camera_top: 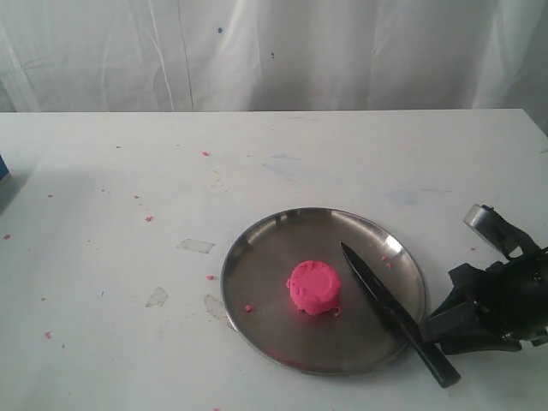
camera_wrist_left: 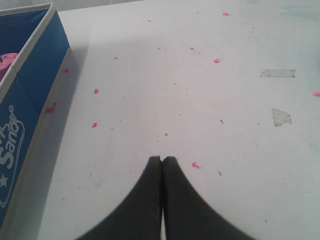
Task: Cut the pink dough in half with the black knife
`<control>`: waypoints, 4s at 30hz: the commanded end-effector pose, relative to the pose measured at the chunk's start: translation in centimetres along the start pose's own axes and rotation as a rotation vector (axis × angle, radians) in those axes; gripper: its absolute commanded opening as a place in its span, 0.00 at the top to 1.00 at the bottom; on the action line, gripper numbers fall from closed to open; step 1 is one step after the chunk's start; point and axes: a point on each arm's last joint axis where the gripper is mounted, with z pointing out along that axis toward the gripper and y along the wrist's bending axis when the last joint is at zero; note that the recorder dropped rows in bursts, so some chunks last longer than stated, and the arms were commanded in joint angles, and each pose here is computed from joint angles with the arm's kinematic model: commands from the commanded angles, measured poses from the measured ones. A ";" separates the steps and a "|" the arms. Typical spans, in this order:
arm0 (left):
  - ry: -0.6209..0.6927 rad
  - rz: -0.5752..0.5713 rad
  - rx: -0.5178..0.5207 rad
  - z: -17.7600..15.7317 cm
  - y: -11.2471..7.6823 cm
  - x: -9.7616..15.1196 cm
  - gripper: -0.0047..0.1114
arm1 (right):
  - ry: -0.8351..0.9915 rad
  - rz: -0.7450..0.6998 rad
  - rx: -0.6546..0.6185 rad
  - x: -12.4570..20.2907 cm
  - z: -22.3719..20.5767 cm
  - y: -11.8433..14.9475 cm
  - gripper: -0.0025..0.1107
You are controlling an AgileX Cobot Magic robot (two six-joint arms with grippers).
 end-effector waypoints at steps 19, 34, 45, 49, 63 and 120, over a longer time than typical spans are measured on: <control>-0.010 -0.001 -0.005 0.0 0.0 -0.1 0.96 | 0.052 0.074 -0.005 1.6 1.2 -0.3 0.65; -0.010 -0.001 -0.005 0.0 0.0 -0.1 0.96 | 0.068 0.080 0.018 1.4 2.3 -0.6 0.65; -0.010 -0.001 -0.005 0.0 0.0 -0.1 0.96 | 0.032 0.114 -0.017 1.1 2.4 -0.3 0.66; -0.010 -0.001 -0.005 0.0 0.0 -0.1 0.96 | 0.029 0.114 -0.014 1.0 2.4 -0.3 0.66; -0.010 -0.001 -0.005 0.0 0.0 -0.1 0.96 | 0.040 0.101 -0.036 0.8 2.2 0.0 0.92; -0.160 -0.330 0.026 -0.1 0.0 -1.4 0.96 | -0.337 -0.368 -0.180 0.1 -3.8 13.3 0.98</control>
